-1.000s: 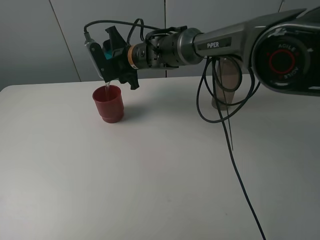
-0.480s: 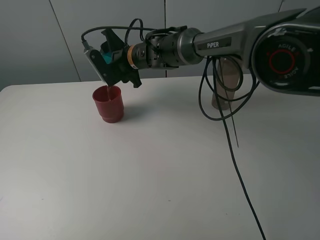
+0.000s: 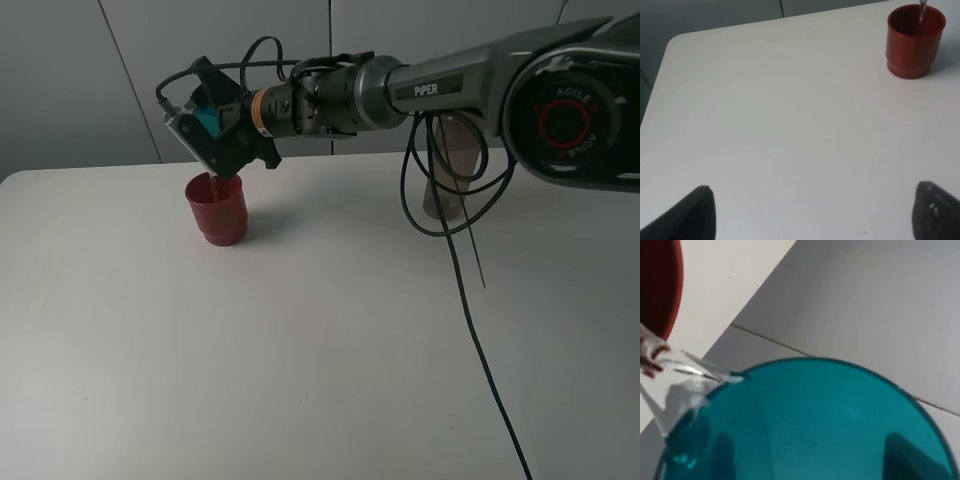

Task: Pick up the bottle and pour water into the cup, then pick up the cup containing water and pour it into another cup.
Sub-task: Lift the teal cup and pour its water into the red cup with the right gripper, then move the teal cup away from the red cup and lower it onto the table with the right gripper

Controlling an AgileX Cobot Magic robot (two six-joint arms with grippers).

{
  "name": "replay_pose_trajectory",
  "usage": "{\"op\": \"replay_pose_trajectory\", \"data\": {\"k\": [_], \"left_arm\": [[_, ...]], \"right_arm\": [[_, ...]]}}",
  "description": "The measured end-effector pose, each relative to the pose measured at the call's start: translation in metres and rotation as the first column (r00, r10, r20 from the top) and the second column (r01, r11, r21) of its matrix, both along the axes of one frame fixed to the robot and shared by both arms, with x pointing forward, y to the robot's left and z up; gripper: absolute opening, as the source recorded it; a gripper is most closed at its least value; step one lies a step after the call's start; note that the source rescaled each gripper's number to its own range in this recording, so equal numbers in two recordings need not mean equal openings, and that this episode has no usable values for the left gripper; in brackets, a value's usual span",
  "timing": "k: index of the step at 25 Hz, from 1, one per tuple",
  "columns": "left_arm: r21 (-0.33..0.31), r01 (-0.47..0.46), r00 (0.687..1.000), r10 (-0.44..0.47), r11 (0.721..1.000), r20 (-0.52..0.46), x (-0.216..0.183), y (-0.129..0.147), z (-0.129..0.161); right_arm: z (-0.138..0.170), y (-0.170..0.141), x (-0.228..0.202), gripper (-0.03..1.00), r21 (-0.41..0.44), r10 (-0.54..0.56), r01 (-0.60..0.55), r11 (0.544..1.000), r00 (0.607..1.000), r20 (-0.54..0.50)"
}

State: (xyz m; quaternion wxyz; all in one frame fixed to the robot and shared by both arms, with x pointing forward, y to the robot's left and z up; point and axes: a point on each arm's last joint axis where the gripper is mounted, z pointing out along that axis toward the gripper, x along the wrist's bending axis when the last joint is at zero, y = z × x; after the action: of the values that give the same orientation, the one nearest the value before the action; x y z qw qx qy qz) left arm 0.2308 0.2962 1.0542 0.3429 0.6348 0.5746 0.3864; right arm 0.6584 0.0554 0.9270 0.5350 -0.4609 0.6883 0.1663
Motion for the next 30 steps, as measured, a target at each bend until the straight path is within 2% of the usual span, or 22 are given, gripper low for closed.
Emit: {"op": "replay_pose_trajectory", "data": {"k": [16,21,26,28,30], "left_arm": [[0.000,0.000,1.000,0.000,1.000,0.000,0.000,0.000,0.000],[0.000,0.000,1.000,0.000,1.000,0.000,0.000,0.000,0.000],[0.002,0.001,1.000,-0.001,1.000,0.000,0.000,0.000,0.000],[0.002,0.001,1.000,-0.001,1.000,0.000,0.000,0.000,0.000],[0.004,0.002,1.000,-0.002,1.000,0.000,0.000,0.000,0.000]], "right_arm": [[0.001,0.000,0.000,0.09,-0.021,0.019,-0.018,1.000,0.999,0.037],[0.001,0.000,0.000,0.09,0.006,0.003,-0.003,1.000,1.000,0.017],[0.004,0.000,0.002,0.09,0.163,-0.098,0.124,0.979,0.983,-0.158],[0.008,-0.004,0.003,0.09,0.227,-0.166,0.233,0.946,0.946,-0.279],[0.016,-0.009,0.004,0.09,0.272,-0.244,0.374,0.886,0.877,-0.413]]}}
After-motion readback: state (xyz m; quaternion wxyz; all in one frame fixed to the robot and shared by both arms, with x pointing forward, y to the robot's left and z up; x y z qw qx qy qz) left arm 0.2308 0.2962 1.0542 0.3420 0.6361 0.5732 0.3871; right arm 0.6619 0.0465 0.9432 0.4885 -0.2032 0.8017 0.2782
